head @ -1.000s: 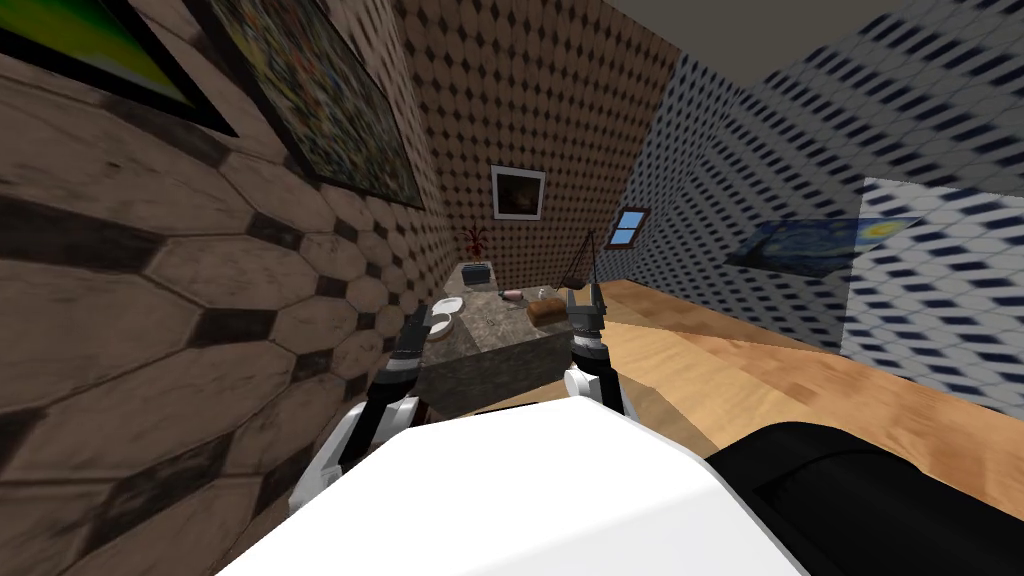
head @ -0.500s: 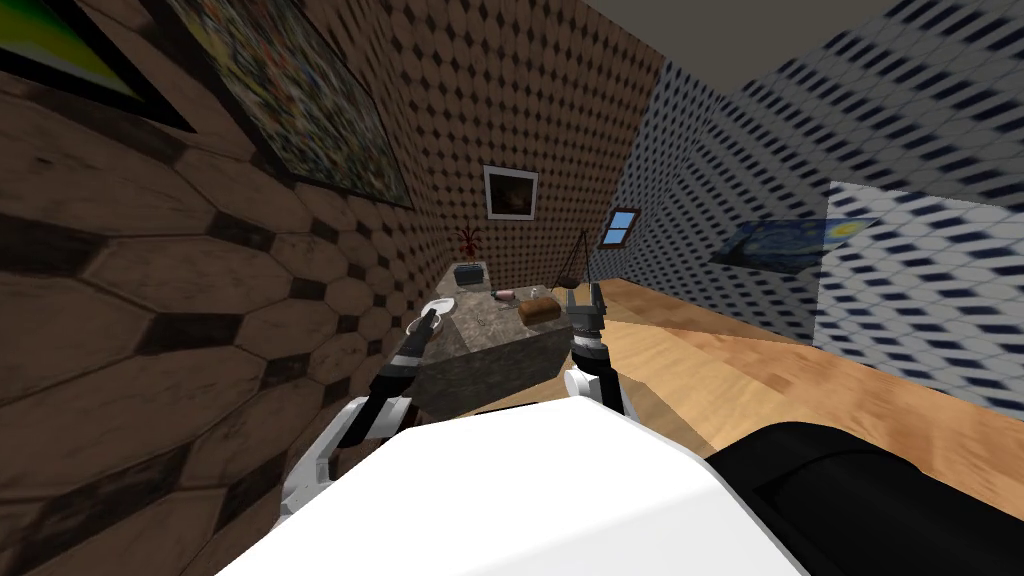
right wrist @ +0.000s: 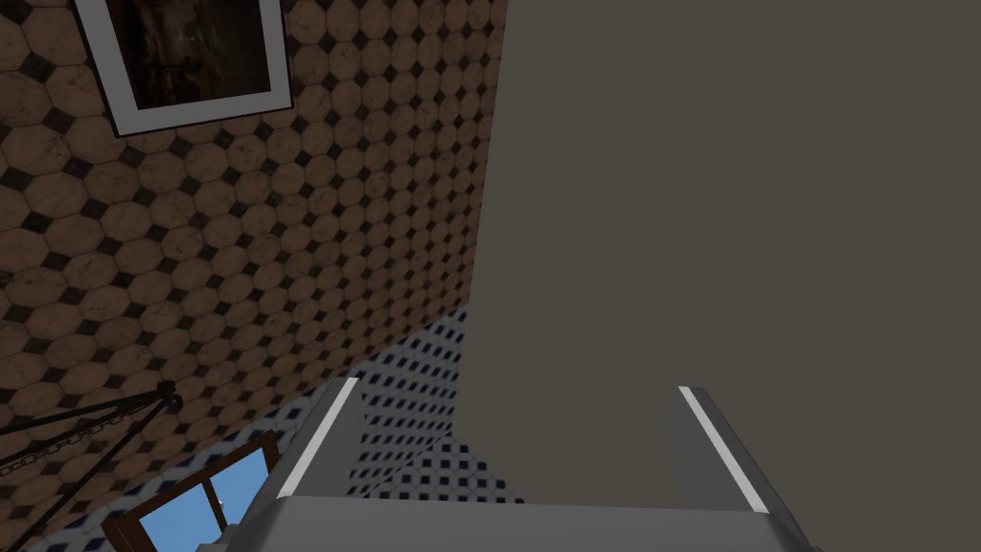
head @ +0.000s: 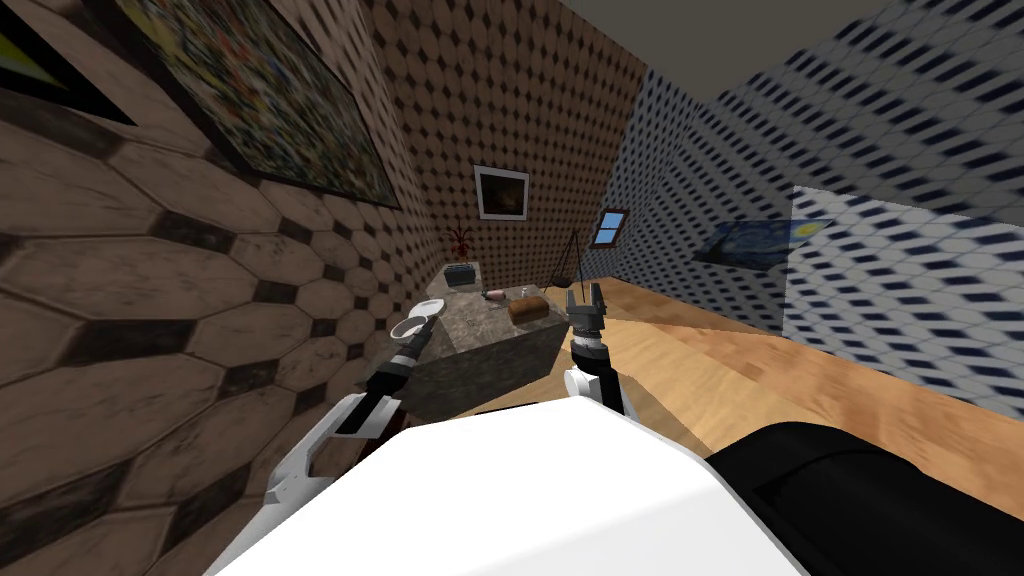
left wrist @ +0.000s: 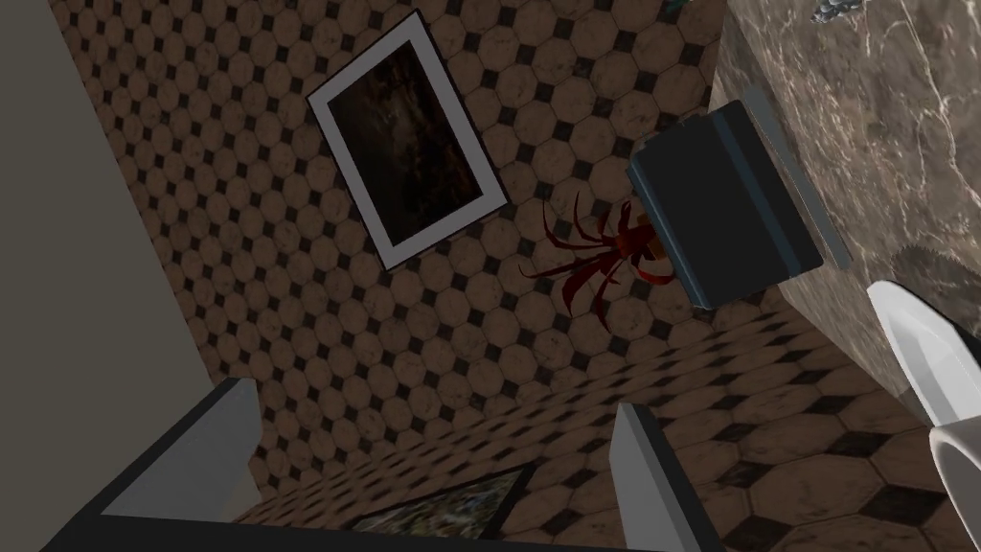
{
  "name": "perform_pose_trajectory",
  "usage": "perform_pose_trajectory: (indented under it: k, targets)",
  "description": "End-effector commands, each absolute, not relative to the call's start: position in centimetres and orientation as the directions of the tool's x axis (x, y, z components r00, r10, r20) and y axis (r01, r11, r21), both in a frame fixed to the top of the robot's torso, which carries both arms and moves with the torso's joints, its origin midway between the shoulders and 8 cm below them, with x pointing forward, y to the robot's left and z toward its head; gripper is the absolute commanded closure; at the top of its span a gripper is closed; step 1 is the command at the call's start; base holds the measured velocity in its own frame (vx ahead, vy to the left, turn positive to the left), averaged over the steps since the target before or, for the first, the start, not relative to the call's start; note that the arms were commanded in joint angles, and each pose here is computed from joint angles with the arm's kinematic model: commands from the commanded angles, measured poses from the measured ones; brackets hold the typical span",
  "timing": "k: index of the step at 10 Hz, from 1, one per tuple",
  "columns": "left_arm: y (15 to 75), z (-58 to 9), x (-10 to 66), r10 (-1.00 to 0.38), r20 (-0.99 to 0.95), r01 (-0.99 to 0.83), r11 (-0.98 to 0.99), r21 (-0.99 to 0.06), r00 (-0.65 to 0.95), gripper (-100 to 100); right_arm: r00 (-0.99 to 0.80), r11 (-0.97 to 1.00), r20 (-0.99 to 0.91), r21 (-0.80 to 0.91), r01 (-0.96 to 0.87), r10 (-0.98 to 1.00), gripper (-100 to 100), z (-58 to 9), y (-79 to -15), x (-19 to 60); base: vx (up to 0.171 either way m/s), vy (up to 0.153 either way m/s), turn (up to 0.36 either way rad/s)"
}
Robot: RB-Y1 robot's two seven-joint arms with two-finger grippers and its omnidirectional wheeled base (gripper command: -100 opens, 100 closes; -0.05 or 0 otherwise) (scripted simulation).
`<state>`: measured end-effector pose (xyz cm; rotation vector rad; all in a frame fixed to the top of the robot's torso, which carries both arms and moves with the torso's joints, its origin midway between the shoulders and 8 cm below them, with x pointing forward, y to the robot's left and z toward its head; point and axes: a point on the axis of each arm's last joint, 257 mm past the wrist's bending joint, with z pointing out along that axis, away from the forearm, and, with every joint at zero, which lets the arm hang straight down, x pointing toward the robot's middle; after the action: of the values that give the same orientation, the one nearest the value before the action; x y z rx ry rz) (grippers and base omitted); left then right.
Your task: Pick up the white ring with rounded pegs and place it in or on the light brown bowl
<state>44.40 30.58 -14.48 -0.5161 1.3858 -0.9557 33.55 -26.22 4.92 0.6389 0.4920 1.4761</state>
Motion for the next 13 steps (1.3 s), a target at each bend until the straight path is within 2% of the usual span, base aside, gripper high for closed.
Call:
perform_pose_trajectory:
  k: [1, 6, 13]
  targets:
    - [31.2, -15.4, 44.8, -0.797, -0.595, 0.224, 0.565, -0.794, -0.098, -100, 0.049, -0.016, 0.080, 0.663, -0.749, 0.996, 0, 4.9, -26.2, 33.6, -0.002, -0.073, -0.034]
    - [36.1, -20.2, 46.2, -0.735, -0.661, 0.052, 0.662, -0.748, -0.154, -100, 0.049, -0.016, 0.080, 0.663, -0.749, 0.996, 0, 4.9, -26.2, 33.6, -0.013, -0.091, -0.083]
    - [41.9, -25.0, 46.7, -0.652, -0.725, -0.134, 0.757, -0.640, -0.221, -100, 0.049, -0.016, 0.080, 0.663, -0.749, 0.996, 0, 4.9, -26.2, 33.6, 0.013, -0.054, -0.103]
